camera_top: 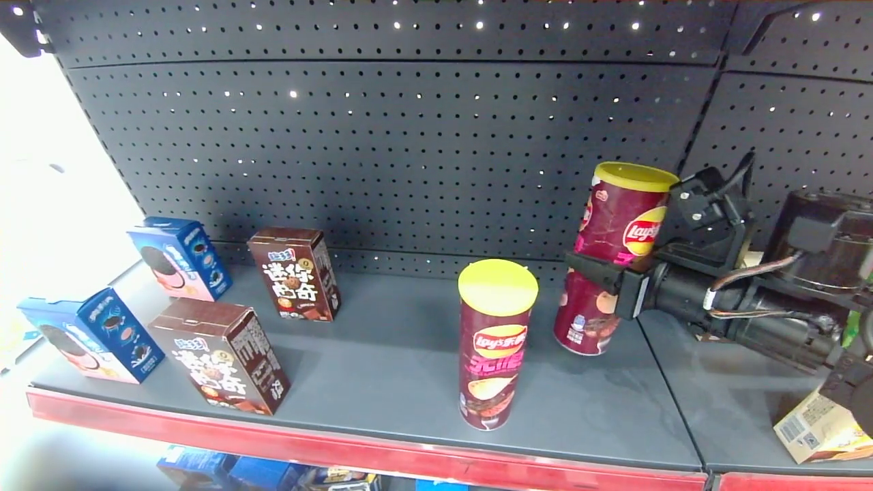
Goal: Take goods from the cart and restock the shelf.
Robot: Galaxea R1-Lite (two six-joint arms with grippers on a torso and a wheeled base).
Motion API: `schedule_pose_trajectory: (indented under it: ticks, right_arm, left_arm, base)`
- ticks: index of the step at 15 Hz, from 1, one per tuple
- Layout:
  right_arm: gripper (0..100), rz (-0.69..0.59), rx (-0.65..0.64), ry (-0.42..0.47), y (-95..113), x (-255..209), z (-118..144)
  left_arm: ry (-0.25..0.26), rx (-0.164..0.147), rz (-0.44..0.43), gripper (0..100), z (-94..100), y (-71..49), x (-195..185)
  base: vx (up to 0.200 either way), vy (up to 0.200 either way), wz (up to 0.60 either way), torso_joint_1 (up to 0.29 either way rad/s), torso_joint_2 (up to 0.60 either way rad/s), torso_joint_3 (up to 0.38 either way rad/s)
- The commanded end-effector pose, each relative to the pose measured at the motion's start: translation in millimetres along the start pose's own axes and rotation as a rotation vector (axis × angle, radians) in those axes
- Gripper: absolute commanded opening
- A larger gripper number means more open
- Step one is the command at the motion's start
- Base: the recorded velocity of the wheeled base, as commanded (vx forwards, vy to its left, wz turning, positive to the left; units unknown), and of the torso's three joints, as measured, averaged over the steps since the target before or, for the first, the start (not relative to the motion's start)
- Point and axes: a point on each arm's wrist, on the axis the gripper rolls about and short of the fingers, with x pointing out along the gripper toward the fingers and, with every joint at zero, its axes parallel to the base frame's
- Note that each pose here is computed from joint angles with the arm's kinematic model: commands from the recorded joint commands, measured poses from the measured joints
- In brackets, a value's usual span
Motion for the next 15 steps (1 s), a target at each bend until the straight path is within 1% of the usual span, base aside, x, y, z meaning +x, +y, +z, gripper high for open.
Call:
schedule_pose_trajectory:
  ticks: [1, 4, 5, 7, 9, 12, 15]
  right_arm:
    - [0, 0.010, 0.002, 0.031, -2, 29, -17]
    - [0, 0.016, -0.008, -0.014, -2, 55, -18]
    - [0, -0.005, -0.009, -0.021, -3, 67, -19]
    - [0, -0.028, -0.005, -0.027, -4, 82, -20]
    - [0, -0.034, -0.005, -0.016, -7, 92, -26]
    - [0, -0.041, 0.001, -0.022, -12, 108, -30]
    - [0, -0.037, 0.002, -0.022, -12, 116, -33]
  left_arm:
    - [0.002, 0.000, 0.000, 100, 0.0, 0.0, 0]
    - [0.002, 0.000, 0.000, 100, 0.0, 0.0, 0]
    - [0.002, 0.000, 0.002, 100, 0.0, 0.0, 0]
    - [0.002, 0.000, 0.000, 100, 0.0, 0.0, 0]
    - [0.002, 0.000, 0.000, 100, 0.0, 0.0, 0]
    - [0.002, 0.000, 0.002, 100, 0.0, 0.0, 0]
    - [0.002, 0.000, 0.002, 100, 0.0, 0.0, 0]
  base:
    - [0.000, 0.000, 0.00, 0.000, 0.00, 0.000]
    - [0.000, 0.000, 0.00, 0.000, 0.00, 0.000]
    - [0.000, 0.000, 0.00, 0.000, 0.00, 0.000]
    - [0.000, 0.000, 0.00, 0.000, 0.00, 0.000]
    - [0.000, 0.000, 0.00, 0.000, 0.00, 0.000]
    - [0.000, 0.000, 0.00, 0.000, 0.00, 0.000]
    - [0.000, 0.000, 0.00, 0.000, 0.00, 0.000]
